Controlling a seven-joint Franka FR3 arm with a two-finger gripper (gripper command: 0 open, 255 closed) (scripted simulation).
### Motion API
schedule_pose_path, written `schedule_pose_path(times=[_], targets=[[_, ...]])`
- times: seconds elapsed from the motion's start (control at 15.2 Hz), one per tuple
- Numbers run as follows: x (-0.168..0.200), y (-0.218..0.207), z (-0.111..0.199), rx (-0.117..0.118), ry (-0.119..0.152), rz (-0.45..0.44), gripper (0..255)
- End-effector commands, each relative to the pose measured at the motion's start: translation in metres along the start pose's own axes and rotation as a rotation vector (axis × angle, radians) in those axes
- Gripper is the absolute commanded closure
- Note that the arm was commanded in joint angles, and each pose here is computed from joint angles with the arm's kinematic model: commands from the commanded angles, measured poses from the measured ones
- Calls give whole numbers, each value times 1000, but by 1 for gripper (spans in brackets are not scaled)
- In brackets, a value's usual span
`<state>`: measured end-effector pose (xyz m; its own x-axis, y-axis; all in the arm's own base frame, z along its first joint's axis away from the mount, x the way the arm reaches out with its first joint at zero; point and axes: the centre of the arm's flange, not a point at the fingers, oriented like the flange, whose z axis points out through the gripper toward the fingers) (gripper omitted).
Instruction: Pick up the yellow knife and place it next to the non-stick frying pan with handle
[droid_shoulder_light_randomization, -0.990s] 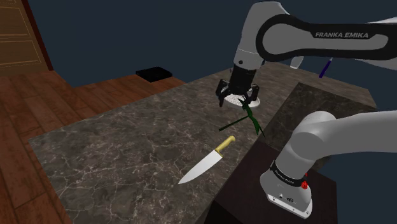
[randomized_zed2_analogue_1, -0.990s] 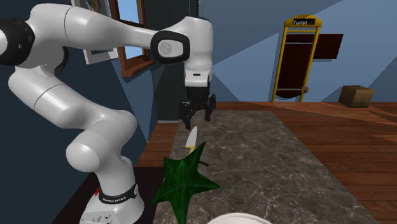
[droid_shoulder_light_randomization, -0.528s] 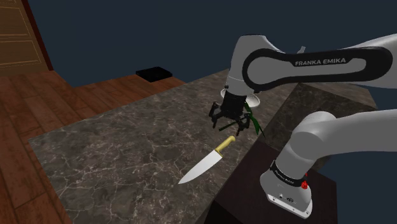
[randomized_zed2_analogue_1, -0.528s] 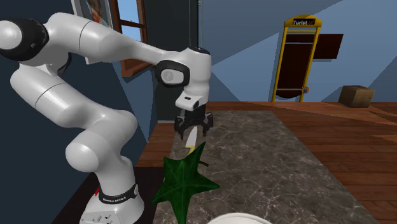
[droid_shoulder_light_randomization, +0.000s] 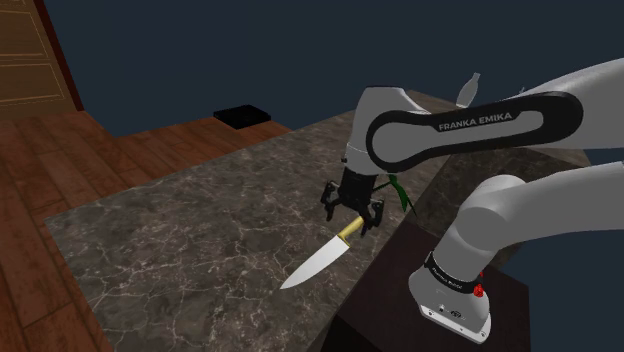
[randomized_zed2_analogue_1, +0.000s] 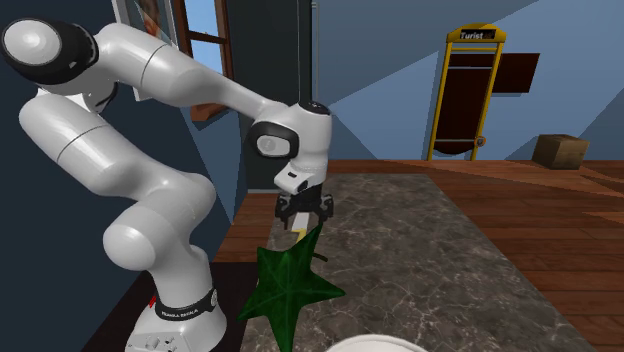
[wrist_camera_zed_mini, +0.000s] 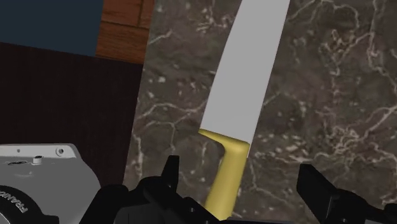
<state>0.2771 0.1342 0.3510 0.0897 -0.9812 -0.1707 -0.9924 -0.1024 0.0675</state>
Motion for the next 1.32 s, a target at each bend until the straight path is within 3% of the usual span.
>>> schedule_pose_path(times=[0.0, 0.59, 0.66, 1.25], targets=[[0, 0, 11, 1, 0, 1, 0], [0, 0, 14, 1, 0, 1, 0], [0, 0, 14, 1, 0, 1, 255], [0, 0, 14, 1, 0, 1, 255]])
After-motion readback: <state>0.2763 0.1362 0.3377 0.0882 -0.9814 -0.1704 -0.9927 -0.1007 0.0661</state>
